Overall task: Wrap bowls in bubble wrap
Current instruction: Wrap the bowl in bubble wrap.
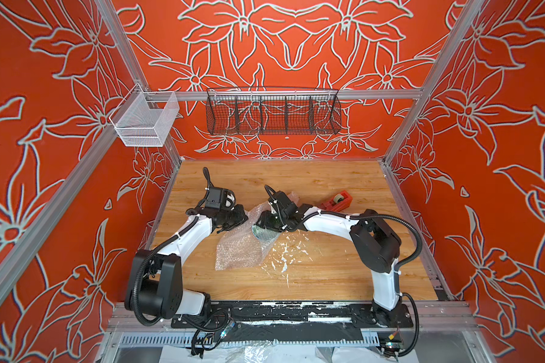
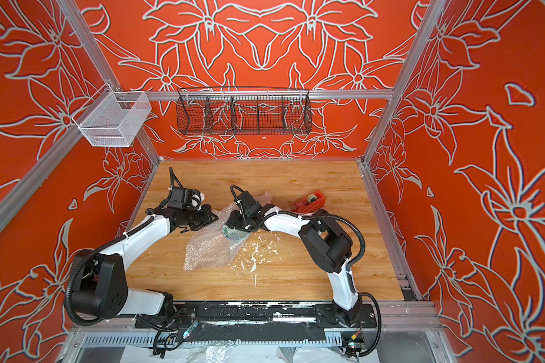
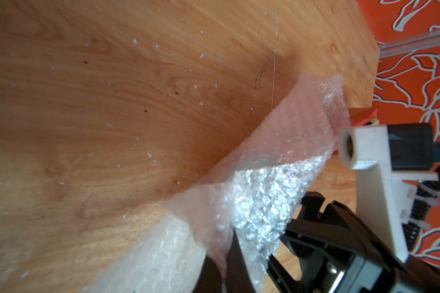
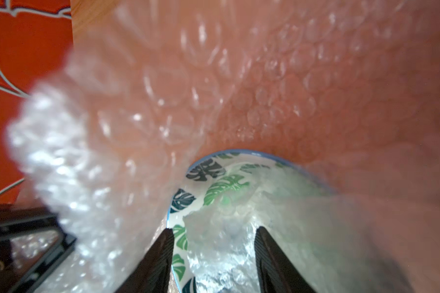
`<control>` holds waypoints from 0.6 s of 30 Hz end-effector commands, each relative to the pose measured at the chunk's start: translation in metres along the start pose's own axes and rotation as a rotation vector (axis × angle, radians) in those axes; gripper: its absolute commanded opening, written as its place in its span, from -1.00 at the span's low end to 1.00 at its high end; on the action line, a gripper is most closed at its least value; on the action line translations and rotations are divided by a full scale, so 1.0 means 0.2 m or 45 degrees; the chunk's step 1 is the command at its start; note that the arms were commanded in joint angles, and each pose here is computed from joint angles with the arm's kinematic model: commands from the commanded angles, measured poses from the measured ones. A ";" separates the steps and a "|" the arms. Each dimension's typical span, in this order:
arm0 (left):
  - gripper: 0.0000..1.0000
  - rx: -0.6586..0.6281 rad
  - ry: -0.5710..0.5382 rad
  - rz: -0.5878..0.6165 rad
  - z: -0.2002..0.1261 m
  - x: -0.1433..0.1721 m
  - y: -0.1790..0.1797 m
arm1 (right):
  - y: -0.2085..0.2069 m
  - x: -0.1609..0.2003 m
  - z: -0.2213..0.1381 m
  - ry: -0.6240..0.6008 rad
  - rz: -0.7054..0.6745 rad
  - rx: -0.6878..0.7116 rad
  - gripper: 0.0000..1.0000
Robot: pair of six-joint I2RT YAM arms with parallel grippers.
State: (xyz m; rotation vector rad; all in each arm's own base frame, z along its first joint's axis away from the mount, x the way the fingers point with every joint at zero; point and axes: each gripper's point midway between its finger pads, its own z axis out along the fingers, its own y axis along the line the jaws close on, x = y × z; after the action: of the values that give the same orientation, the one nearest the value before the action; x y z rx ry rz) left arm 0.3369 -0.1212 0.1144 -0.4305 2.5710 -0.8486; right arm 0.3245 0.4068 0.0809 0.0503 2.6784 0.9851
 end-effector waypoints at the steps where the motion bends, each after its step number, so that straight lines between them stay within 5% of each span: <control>1: -0.91 0.045 0.018 -0.007 0.02 0.05 -0.06 | 0.04 -0.04 -0.05 -0.041 0.063 -0.082 0.08; 18: -0.91 0.020 0.014 0.050 0.04 0.10 -0.16 | 0.00 -0.07 -0.26 -0.089 0.083 -0.239 0.07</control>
State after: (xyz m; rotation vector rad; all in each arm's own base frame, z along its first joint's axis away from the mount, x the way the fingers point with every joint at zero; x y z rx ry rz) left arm 0.3253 -0.1525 0.1091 -0.3886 2.6019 -0.8559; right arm 0.3275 0.3731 0.1114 0.1431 2.5453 1.1714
